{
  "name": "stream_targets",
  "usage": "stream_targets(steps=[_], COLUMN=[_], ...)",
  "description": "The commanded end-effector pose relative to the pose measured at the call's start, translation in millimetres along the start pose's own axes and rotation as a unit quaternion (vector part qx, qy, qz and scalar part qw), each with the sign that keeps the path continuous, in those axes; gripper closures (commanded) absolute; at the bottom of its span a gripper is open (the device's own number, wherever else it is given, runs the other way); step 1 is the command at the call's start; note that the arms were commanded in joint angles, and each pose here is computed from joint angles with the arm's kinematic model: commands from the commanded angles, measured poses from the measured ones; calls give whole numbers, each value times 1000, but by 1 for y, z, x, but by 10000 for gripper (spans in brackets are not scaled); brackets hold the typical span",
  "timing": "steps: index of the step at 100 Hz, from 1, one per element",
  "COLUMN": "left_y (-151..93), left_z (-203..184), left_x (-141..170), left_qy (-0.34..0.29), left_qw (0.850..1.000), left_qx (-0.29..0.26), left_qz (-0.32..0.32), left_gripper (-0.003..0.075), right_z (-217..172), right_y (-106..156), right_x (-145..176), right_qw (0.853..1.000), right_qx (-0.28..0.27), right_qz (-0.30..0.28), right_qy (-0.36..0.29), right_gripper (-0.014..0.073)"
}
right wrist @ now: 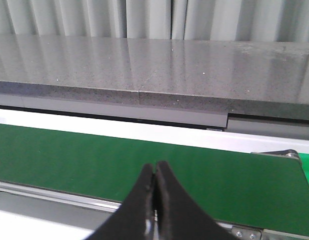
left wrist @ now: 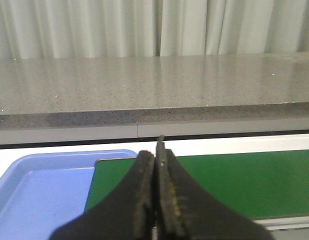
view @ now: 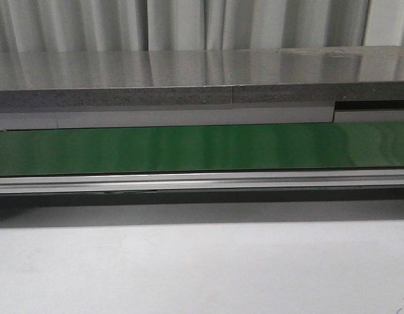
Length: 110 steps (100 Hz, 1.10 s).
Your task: Move button from left to right
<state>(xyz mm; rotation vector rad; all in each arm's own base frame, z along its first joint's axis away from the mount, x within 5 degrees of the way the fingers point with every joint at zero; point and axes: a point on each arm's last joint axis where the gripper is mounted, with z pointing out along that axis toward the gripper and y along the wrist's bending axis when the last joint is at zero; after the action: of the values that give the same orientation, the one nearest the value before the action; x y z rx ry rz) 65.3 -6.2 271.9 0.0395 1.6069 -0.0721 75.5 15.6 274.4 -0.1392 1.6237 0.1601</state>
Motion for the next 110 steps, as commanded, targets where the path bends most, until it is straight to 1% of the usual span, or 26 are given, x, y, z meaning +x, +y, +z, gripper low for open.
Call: stream_targets(steps=[1, 65, 70, 85, 93, 100, 110], left_y=[1, 1, 1, 1, 1, 1, 1], left_z=[-1, -1, -1, -1, -1, -1, -1], left_x=[-15, -15, -15, -15, -15, -15, -15], left_qy=[-48, -48, -48, -48, -48, -48, -48], left_qw=[999, 999, 999, 999, 999, 999, 999], left_qx=[-6, -6, -6, -6, -6, -6, -6], left_qz=[-5, -5, -5, -5, -5, -5, -5], left_gripper=[741, 741, 741, 741, 741, 741, 741], right_z=[-1, -1, -1, -4, -8, -12, -16], right_y=[-3, -2, -3, -4, -4, -5, -5], right_x=[-13, -13, -13, -14, -13, -9, 7], right_qw=[999, 999, 999, 998, 998, 997, 997], right_qx=[15, 15, 15, 24, 29, 33, 36], right_qz=[2, 2, -3, -42, -34, -28, -19], right_qy=[-37, -36, -37, -42, -50, -62, -65], right_gripper=[662, 662, 662, 662, 662, 662, 662])
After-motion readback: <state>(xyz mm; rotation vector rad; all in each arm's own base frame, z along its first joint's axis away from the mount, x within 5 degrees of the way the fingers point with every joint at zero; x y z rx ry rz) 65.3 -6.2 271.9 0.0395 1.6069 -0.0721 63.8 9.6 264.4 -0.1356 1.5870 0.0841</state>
